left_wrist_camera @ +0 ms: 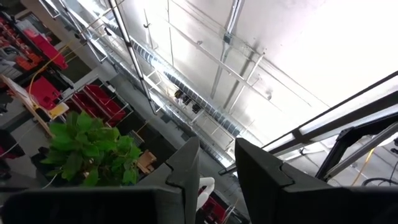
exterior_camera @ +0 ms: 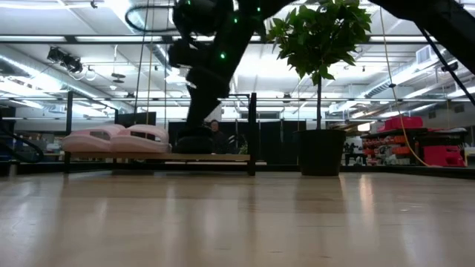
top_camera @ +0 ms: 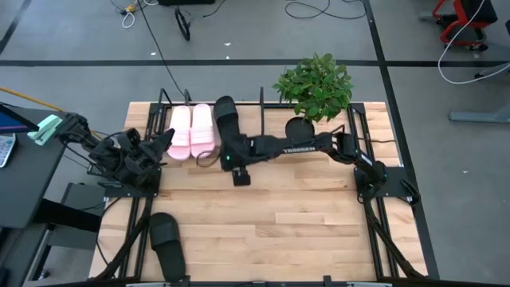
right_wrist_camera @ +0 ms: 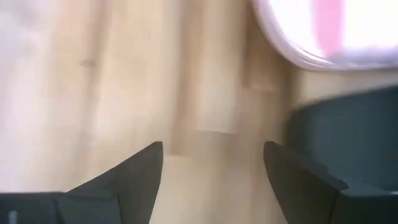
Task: Pick and place slides into the shelf
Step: Put the black slide on the shelf
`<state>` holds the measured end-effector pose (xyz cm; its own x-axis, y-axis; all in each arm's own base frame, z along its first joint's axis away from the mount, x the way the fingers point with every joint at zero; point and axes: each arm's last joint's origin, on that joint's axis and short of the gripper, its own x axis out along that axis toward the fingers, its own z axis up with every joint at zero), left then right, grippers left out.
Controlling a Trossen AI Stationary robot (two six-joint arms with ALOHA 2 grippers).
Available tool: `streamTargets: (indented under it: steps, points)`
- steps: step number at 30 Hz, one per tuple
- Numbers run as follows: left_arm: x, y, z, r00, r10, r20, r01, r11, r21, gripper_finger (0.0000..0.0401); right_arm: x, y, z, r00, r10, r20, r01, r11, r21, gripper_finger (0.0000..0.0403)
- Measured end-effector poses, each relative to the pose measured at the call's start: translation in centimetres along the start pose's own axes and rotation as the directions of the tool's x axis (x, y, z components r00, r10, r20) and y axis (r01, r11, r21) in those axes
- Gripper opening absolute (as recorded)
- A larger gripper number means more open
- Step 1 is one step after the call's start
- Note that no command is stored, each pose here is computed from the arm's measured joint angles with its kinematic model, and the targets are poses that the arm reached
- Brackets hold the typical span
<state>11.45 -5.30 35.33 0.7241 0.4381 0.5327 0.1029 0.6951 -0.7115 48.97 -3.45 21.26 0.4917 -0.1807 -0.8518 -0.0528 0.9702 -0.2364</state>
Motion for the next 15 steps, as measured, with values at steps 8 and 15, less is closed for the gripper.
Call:
streamTargets:
  steps: [8,15]
  points:
    - [-0.9,-0.5,0.6,0.998,-0.003,-0.067,0.007,0.997,0.070,0.0107,-1.1,5.3,1.3,0.995,0.087,0.058,-0.095,0.982,0.162,0.0275]
    - [-1.7,-0.9,0.7,0.991,-0.002,-0.136,0.017,0.994,0.107,0.0107,-2.1,8.8,3.2,0.928,0.286,0.238,-0.341,0.911,0.234,0.0268]
